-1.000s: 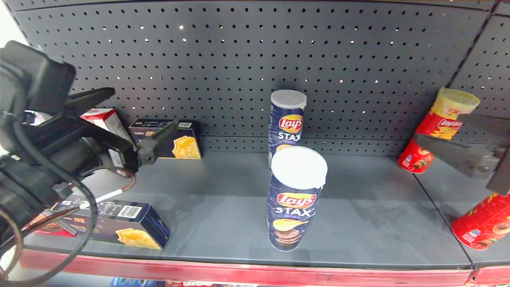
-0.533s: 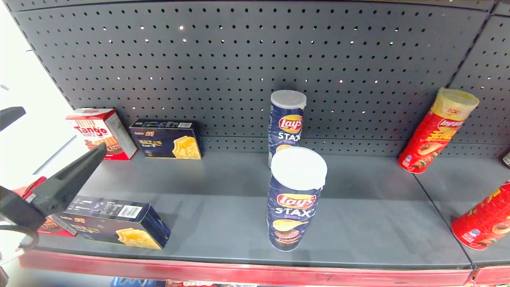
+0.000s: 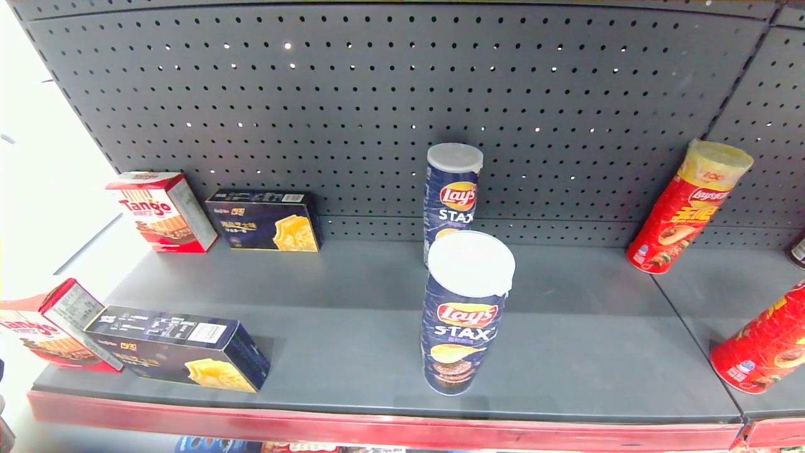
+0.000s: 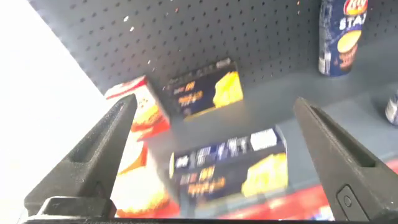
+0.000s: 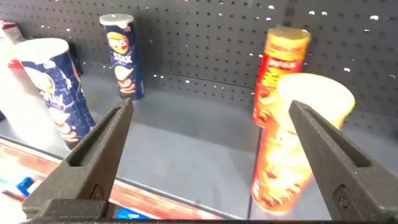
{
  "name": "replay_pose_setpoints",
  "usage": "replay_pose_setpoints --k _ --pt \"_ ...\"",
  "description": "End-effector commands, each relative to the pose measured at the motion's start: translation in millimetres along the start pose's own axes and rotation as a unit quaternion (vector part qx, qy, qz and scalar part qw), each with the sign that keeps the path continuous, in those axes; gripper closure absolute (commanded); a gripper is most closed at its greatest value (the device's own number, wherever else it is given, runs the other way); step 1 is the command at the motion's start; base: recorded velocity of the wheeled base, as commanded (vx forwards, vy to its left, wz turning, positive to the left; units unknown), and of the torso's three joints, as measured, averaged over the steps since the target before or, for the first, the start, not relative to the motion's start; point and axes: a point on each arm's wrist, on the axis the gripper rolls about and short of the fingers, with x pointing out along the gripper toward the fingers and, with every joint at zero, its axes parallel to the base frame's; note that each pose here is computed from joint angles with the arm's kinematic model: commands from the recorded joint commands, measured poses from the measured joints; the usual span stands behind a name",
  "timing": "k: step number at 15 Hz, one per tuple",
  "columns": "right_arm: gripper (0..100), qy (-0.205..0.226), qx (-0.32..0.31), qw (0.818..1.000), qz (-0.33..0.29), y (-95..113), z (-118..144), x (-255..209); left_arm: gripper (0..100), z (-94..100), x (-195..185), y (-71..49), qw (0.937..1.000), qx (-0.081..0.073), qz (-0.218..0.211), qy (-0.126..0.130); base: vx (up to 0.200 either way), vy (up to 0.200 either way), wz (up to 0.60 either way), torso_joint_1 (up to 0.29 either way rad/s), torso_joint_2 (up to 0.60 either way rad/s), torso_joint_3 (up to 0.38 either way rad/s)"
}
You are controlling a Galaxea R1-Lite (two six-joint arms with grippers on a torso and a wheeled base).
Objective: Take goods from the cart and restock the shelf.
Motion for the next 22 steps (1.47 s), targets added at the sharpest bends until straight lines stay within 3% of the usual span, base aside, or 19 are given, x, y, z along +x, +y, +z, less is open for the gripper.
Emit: replay_pose_setpoints --k 1,6,7,8,10,11,12,13,14,16,18,19,20,22 --pt "0 0.0 -0.003 1.0 -0.011 -1.8 -22.5 -32.7 0 -20.1 -46.9 4.0 0.9994 -0.005 0.029 -0.019 0.0 0.0 0.0 0.0 0.0 0.0" --pt "0 0.074 -0.014 0.997 -0.004 2.0 -69.7 -44.8 0 -82.2 -68.7 -16.1 0.9994 0.004 0.023 0.025 0.0 0.0 0.0 0.0 0.0 0.0" --pt "0 0.074 -0.014 0.997 -0.004 2.0 -69.7 -44.8 0 -82.2 -68.7 -16.1 0.9994 0.004 0.023 0.025 0.0 0.0 0.0 0.0 0.0 0.0" --pt "0 0.113 -0.018 0.993 0.004 5.1 -92.1 -40.9 0 -105.7 -67.1 -25.8 0.9985 0.008 0.016 0.051 0.0 0.0 0.0 0.0 0.0 0.0" --pt "0 0.129 -0.012 0.992 -0.001 6.1 -101.9 -39.6 0 -119.6 -64.1 -31.9 0.9971 0.014 0.009 0.074 0.0 0.0 0.0 0.0 0.0 0.0" --pt "0 0.162 -0.004 0.986 -0.027 7.0 -101.4 -34.3 0 -126.5 -63.0 -34.8 0.9962 0.016 0.004 0.085 0.0 0.0 0.0 0.0 0.0 0.0" --pt "0 0.191 -0.001 0.98 -0.059 7.8 -101.1 -29.7 0 -126.8 -62.9 -35.0 0.9962 0.016 0.006 0.086 0.0 0.0 0.0 0.0 0.0 0.0" --pt "0 0.191 -0.001 0.98 -0.059 7.8 -101.1 -29.7 0 -126.8 -62.9 -35.0 0.9962 0.016 0.006 0.086 0.0 0.0 0.0 0.0 0.0 0.0" --pt "0 0.232 0.002 0.965 -0.124 9.9 -100.9 -23.2 0 -126.0 -63.6 -36.7 0.9944 -0.001 0.042 0.097 0.0 0.0 0.0 0.0 0.0 0.0" --pt "0 0.192 0.008 0.961 -0.198 13.4 -101.6 -31.4 0 -125.7 -63.9 -37.4 0.993 -0.003 0.058 0.102 0.0 0.0 0.0 0.0 0.0 0.0" --pt "0 0.151 0.013 0.956 -0.25 10.8 -104.8 -29.4 0 -126.1 -63.8 -37.1 0.9919 0.011 0.067 0.107 0.0 0.0 0.0 0.0 0.0 0.0" --pt "0 0.154 0.012 0.956 -0.25 10.5 -104.7 -28.4 0 -125.7 -63.9 -36.7 0.9913 0.016 0.072 0.109 0.0 0.0 0.0 0.0 0.0 0.0" --pt "0 0.198 0.011 0.953 -0.228 10.1 -105.8 -22.7 0 -125.8 -63.5 -36.7 0.9908 0.018 0.073 0.112 0.0 0.0 0.0 0.0 0.0 0.0" --pt "0 0.236 0.01 0.947 -0.218 9.4 -106.2 -15.9 0 -125.7 -63.0 -36.8 0.9905 0.017 0.072 0.115 0.0 0.0 0.0 0.0 0.0 0.0"
